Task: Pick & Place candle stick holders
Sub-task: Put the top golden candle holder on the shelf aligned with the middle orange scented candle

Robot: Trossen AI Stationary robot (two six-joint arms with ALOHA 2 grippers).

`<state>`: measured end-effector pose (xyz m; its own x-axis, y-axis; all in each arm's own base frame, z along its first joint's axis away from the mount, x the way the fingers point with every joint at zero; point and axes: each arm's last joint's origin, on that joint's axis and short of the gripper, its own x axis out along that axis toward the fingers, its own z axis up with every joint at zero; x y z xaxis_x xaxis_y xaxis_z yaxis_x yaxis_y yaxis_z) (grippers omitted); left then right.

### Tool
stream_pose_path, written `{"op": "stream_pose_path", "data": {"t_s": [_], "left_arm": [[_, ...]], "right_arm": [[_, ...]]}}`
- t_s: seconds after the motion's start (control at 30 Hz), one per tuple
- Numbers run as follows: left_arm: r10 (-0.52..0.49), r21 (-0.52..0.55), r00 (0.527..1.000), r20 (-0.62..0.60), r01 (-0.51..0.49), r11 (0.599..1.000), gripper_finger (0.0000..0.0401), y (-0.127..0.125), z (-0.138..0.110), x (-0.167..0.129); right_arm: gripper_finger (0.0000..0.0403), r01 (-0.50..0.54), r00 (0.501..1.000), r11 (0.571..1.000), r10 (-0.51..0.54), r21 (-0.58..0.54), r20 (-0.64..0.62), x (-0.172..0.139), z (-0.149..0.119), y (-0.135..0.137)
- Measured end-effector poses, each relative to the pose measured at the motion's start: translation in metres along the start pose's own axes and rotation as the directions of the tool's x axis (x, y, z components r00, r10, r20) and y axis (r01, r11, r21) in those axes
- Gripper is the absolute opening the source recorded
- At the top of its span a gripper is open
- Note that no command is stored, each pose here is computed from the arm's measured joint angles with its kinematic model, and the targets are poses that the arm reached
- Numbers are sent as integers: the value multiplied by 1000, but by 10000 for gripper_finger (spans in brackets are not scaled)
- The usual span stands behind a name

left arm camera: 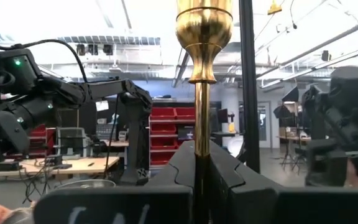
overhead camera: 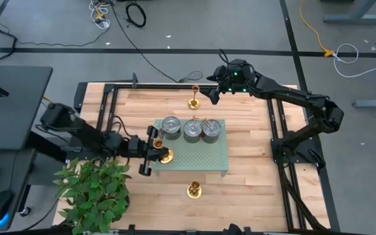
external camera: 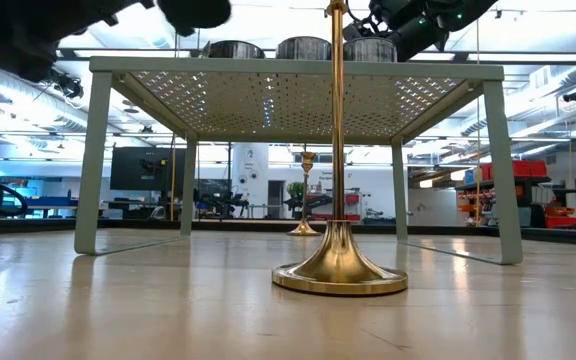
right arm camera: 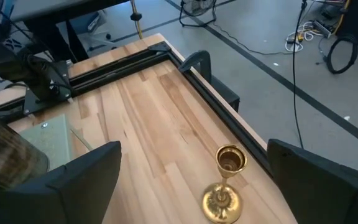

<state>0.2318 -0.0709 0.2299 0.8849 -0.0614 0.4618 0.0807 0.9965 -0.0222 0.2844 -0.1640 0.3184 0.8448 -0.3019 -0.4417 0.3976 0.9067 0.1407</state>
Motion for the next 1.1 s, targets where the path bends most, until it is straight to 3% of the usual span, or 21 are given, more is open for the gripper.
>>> {"op": "stream_pose_path", "data": {"t_s": [0.4,1.1], "left_arm": [[24,40,999,-37,-23,999,11,-11,-33,38],[63,16,997,-48,-62,998,11,-16,-67,70]], "right_arm": [[400,0,1000,1000,0,-3,-1,0,0,0],[400,2,1000,1000,-2,-24,-17,0,-2,0]]}}
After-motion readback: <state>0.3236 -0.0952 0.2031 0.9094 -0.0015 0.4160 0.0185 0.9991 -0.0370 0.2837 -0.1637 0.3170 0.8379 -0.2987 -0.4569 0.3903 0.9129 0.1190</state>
